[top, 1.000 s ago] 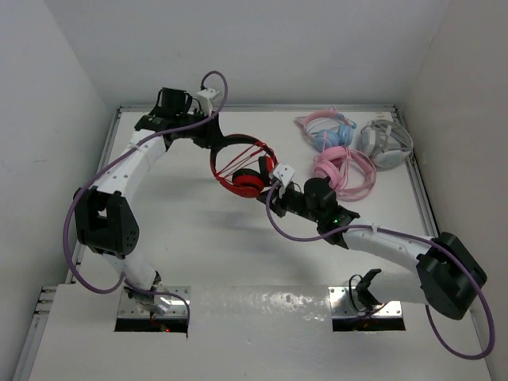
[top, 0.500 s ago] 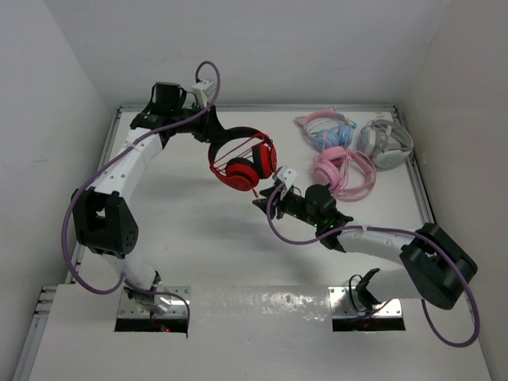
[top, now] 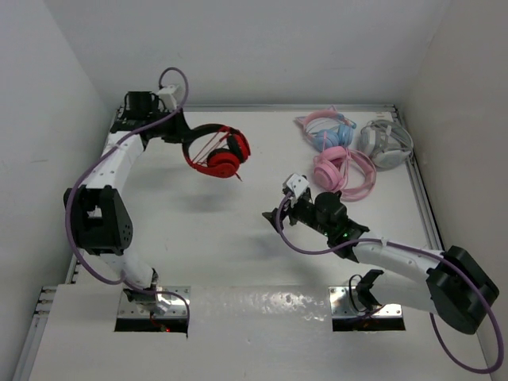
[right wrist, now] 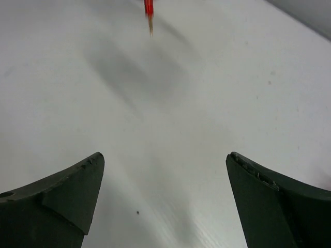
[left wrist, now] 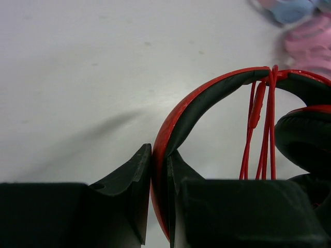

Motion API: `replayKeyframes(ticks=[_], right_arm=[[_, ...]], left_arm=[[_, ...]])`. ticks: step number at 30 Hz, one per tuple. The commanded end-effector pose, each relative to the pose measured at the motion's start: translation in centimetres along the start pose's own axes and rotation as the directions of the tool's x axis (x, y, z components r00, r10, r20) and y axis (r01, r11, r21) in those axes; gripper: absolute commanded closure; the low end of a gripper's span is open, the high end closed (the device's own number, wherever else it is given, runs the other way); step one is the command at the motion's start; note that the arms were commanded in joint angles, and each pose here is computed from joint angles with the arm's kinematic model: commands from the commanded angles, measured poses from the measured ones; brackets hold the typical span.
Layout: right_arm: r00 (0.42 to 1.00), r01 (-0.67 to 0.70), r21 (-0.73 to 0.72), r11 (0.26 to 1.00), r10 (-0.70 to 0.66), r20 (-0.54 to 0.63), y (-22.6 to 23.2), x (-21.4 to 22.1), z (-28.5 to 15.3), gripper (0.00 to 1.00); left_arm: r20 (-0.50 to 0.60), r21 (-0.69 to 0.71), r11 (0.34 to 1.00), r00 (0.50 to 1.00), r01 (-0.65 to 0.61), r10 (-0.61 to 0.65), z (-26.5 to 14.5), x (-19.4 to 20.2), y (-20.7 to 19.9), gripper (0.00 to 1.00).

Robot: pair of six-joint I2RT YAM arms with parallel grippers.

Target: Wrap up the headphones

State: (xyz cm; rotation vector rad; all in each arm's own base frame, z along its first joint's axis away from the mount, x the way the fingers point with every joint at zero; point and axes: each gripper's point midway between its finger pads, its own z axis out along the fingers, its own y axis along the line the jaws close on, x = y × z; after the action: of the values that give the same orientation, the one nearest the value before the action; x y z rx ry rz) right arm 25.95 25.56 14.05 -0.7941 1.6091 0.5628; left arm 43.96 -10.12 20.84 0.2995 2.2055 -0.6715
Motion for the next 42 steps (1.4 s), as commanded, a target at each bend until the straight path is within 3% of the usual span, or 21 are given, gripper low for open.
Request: replayKeyframes(ticks=[1, 8, 17, 20, 22, 27, 34, 35, 37, 38, 42], right_arm=[[0.991, 0.034, 0.067, 0.997, -0.025, -0.13, -1.2, 3.2, -1.5, 0.01], [0.991, 0.043, 0.18, 0.983, -0.019, -0.134, -3.1, 3.0, -2.7, 0.01], [0.988, 0.035, 0.202, 0.979, -0.004, -0.151, -3.5, 3.0, -2.9, 0.01], [0.99, 0.038, 0.203, 0.978, -0.008, -0.143, -3.5, 2.7, -2.8, 0.01], [0.991, 0.033, 0.202, 0.979, -0.007, -0.131, -3.5, 2.1, -2.6, 0.01], [0.992, 0.029, 0.197, 0.98, -0.005, -0.123, -3.5, 1.2, -2.4, 0.01], [0.992, 0.031, 0.209, 0.977, -0.004, -0.127, -3.7, 1.3, -2.5, 0.01], [0.992, 0.032, 0.209, 0.977, -0.005, -0.127, -3.7, 1.2, -2.4, 0.01], [0.992, 0.031, 0.208, 0.978, -0.006, -0.122, -3.7, 1.1, -2.3, 0.01], [0.993, 0.028, 0.208, 0.978, -0.003, -0.119, -3.7, 1.0, -2.3, 0.01], [0.993, 0.024, 0.203, 0.979, 0.0, -0.119, -3.6, 0.9, -2.2, 0.01]], left_arm=[[0.132, -0.14, 0.988, 0.99, 0.059, -0.04, -2.1, -2.9, 5.7, 1.0], [0.166, -0.283, 0.943, 0.977, 0.177, -0.134, -4.6, -1.1, 13.6, 1.0], [0.256, -0.5, 0.814, 0.948, 0.295, -0.187, -8.7, 0.8, 24.9, 1.0], [0.279, -0.549, 0.777, 0.944, 0.307, -0.175, -7.8, 0.6, 28.2, 1.0], [0.359, -0.548, 0.748, 0.913, 0.373, -0.192, -7.5, -0.9, 29.7, 1.0], [0.434, -0.545, 0.685, 0.862, 0.483, -0.262, -4.4, -1.1, 34.7, 1.0], [0.419, -0.632, 0.6, 0.867, 0.491, -0.267, -2.1, 1.4, 38.3, 1.0], [0.415, -0.634, 0.604, 0.872, 0.483, -0.26, -1.9, 1.5, 38.2, 0.97], [0.399, -0.64, 0.617, 0.884, 0.458, -0.243, -1.6, 2.0, 37.8, 0.8], [0.395, -0.642, 0.62, 0.887, 0.452, -0.238, -1.5, 2.1, 37.6, 0.67], [0.36, -0.656, 0.622, 0.902, 0.426, -0.239, -1.7, 2.7, 37.3, 0.35]])
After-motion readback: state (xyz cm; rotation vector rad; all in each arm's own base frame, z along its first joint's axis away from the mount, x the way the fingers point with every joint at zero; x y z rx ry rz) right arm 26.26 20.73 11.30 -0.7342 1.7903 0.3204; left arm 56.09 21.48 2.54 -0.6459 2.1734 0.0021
